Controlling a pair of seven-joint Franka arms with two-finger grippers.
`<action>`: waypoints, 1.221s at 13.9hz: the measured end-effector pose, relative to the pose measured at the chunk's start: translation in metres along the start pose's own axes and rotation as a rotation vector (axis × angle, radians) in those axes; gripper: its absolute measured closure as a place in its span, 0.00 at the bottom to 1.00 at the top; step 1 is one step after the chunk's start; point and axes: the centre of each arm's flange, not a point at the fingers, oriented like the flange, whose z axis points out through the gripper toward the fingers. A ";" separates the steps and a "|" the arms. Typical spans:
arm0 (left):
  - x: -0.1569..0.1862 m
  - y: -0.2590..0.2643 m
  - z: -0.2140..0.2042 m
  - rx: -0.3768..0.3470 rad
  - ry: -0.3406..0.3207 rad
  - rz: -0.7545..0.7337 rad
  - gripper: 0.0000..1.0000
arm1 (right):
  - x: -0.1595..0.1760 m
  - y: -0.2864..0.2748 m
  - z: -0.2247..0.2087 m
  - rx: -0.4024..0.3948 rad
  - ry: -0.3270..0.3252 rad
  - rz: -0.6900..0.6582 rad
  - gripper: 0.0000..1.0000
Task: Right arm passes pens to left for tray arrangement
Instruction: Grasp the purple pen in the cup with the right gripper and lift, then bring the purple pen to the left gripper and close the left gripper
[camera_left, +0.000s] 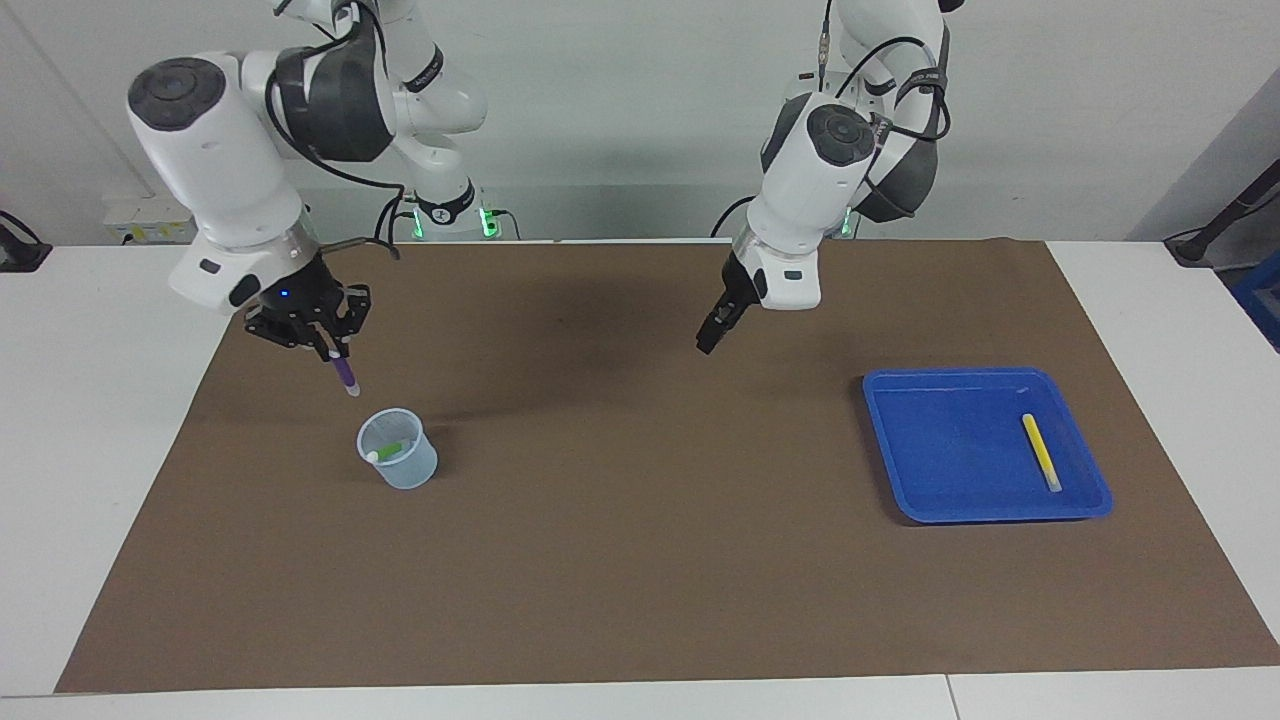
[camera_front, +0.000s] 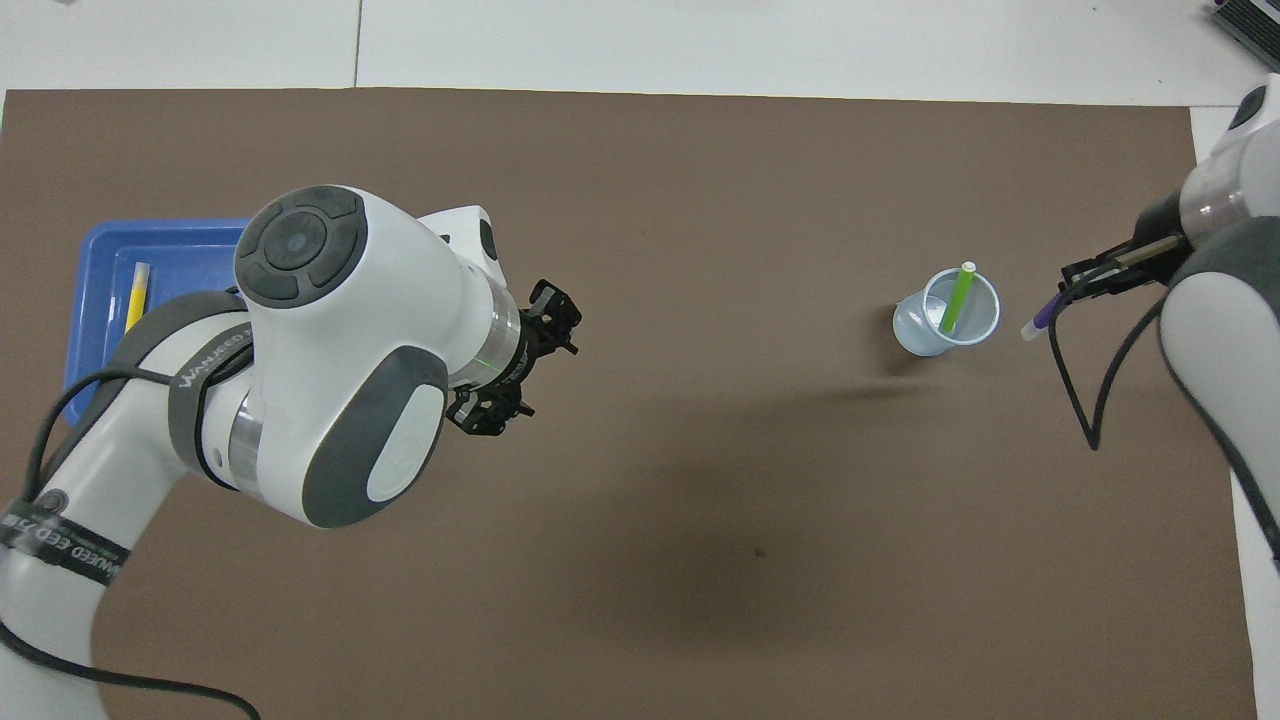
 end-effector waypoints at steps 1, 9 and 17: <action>-0.004 0.001 0.000 -0.007 -0.028 -0.027 0.24 | 0.000 -0.002 -0.011 0.037 0.017 0.006 0.81; -0.028 0.018 -0.004 -0.147 -0.110 -0.285 0.07 | 0.009 -0.038 -0.022 0.384 0.029 0.386 0.81; -0.064 0.033 -0.003 -0.261 -0.163 -0.575 0.00 | 0.032 -0.142 -0.006 0.513 -0.043 0.745 0.81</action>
